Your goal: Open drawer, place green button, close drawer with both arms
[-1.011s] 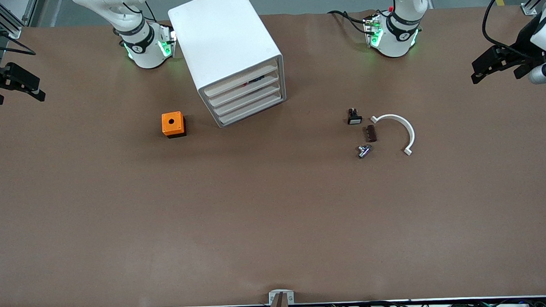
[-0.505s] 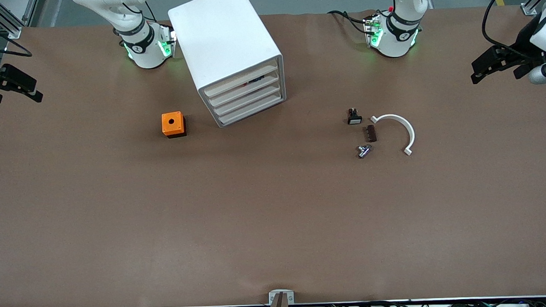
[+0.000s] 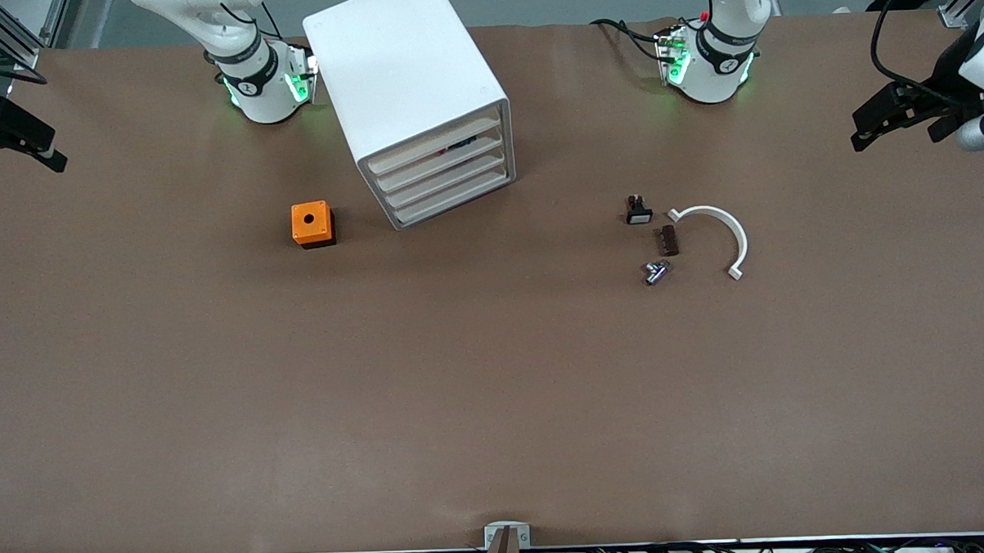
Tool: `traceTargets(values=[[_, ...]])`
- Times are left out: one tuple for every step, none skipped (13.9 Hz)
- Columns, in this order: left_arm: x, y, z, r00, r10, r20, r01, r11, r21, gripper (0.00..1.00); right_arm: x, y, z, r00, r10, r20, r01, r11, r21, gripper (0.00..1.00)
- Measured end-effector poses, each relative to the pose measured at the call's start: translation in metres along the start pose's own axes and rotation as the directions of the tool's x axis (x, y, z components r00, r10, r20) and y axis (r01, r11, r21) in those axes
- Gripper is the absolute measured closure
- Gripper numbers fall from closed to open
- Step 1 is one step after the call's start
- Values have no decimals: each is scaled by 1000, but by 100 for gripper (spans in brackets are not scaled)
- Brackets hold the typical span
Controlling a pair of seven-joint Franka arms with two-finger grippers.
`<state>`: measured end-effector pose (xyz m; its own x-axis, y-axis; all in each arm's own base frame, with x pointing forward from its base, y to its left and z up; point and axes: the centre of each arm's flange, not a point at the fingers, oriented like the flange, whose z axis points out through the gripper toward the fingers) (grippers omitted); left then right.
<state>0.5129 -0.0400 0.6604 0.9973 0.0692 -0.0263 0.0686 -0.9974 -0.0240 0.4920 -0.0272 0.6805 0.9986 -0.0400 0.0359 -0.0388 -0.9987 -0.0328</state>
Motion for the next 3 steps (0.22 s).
traceTargets(values=[[0,-1,-1,1000,-1,-3,1,1000,8,0,-1,0,0,1000,0,4,0,1000,0,0],[0,-2,-2,1000,-2,-6,2,1000,17,0,-2,0,0,1000,0,8,0,1000,0,0],[0,-3,-2,1000,-3,-8,3,1000,22,0,-2,0,1,1000,0,10,0,1000,0,0]])
